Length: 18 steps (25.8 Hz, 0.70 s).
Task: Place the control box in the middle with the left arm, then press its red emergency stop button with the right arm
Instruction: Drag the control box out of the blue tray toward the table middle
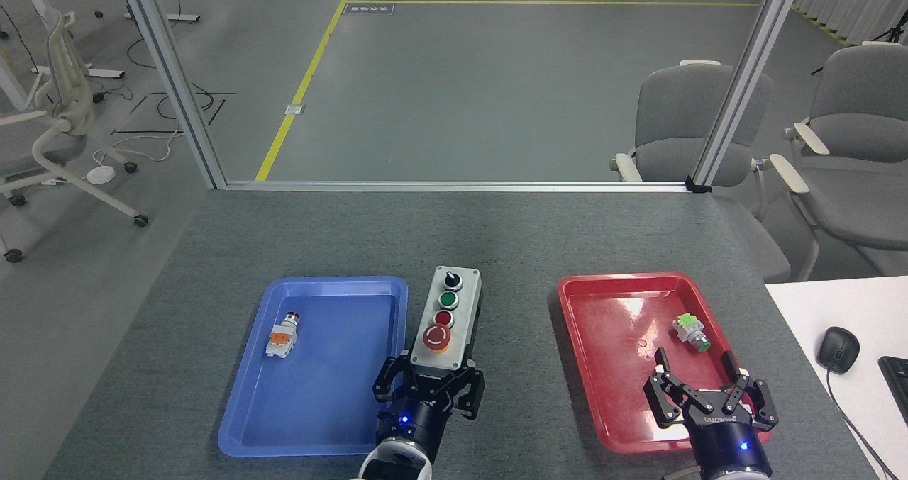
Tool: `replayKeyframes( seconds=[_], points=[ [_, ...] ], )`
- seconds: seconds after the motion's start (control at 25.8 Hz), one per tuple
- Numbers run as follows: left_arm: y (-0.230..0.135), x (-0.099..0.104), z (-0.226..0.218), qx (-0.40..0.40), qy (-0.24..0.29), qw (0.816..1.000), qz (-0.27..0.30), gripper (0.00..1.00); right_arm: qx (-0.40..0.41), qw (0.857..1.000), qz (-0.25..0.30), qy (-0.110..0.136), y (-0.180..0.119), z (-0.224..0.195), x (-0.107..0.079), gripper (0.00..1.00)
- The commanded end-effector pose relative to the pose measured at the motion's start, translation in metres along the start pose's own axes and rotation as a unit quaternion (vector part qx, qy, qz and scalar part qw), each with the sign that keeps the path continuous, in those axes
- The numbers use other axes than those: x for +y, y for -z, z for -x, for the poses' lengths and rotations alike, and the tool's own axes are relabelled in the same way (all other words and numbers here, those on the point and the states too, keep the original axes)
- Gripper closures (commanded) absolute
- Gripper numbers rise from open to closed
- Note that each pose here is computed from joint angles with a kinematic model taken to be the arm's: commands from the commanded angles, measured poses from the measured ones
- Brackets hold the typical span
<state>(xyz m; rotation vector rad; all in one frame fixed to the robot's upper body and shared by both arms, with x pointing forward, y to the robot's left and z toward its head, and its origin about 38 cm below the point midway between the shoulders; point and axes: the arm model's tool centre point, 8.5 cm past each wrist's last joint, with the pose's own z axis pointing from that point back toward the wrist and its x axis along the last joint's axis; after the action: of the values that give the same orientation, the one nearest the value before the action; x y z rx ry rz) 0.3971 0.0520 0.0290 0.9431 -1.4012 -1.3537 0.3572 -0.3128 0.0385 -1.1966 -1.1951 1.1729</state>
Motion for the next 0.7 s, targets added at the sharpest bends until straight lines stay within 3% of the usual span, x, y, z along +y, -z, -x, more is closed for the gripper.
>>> replayKeyframes(
  seconds=[0.0, 0.47, 0.66],
  points=[
    [0.001, -0.013, -0.026, -0.034, 0.028, 0.999, 0.019, 1.0, 0.0, 1.0, 0.001, 0.001, 0.0, -0.001, 0.0, 0.02],
    [0.005, -0.043, -0.045, -0.084, 0.083, 0.991, 0.068, 1.0, -0.001, 1.0, -0.001, 0.003, -0.002, -0.002, 0.002, 0.02],
    [0.008, -0.042, -0.044, -0.084, 0.08, 0.991, 0.071, 1.0, -0.001, 1.0, -0.001, 0.003, -0.001, -0.002, 0.002, 0.02]
  ],
)
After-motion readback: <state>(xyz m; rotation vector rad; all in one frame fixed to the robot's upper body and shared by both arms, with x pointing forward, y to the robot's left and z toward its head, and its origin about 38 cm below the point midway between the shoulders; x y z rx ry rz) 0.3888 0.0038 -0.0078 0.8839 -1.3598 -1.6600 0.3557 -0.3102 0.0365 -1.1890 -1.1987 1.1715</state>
